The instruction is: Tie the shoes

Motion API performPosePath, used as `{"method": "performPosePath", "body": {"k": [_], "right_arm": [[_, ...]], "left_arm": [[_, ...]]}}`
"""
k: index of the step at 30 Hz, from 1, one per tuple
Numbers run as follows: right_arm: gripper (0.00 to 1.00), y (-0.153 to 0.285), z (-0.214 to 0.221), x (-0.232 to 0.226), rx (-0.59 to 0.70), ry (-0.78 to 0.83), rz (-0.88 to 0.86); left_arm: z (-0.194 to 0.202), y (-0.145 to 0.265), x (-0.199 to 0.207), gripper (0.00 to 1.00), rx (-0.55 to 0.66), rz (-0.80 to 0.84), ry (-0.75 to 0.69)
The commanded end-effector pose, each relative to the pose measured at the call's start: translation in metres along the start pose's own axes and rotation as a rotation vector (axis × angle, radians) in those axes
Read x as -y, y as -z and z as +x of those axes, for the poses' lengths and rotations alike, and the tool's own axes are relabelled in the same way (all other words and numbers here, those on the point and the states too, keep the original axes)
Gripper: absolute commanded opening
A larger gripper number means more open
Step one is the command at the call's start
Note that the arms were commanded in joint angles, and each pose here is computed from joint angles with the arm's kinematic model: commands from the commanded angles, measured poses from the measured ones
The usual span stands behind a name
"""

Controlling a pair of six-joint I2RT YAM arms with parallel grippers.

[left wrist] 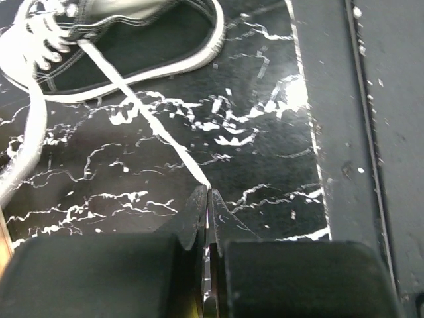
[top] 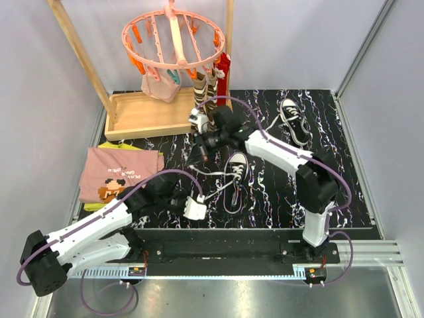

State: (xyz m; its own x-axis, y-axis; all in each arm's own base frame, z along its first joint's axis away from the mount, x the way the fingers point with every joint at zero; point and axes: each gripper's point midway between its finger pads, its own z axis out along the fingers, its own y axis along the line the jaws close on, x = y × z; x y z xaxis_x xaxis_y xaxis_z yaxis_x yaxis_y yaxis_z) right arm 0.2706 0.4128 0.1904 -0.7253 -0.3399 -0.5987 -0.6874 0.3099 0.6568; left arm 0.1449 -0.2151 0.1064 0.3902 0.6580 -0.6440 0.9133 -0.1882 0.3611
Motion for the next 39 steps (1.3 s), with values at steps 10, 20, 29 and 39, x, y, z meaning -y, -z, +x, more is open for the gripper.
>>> {"method": "performPosePath", "body": {"k": [10, 20, 29, 39], "right_arm": [[0.00, -0.084, 0.010, 0.021, 0.081, -0.175, -0.038], [0.85, -0.040, -0.002, 0.026, 0.081, -0.148, -0.026], [0.86, 0.110, -0.038, 0.042, 0.231, 0.065, 0.132], [0.51, 0.136, 0.049, 0.038, 0.143, 0.385, 0.273]], "left_arm": [[0.013, 0.002, 0.016, 0.00, -0.020, 0.010, -0.059], [-0.016, 0.012, 0.002, 0.00, 0.035, -0.001, 0.082], [-0.040, 0.009, -0.065, 0.00, 0.112, -0.101, 0.412], [0.040, -0.026, -0.161, 0.00, 0.035, -0.107, 0.789]]}}
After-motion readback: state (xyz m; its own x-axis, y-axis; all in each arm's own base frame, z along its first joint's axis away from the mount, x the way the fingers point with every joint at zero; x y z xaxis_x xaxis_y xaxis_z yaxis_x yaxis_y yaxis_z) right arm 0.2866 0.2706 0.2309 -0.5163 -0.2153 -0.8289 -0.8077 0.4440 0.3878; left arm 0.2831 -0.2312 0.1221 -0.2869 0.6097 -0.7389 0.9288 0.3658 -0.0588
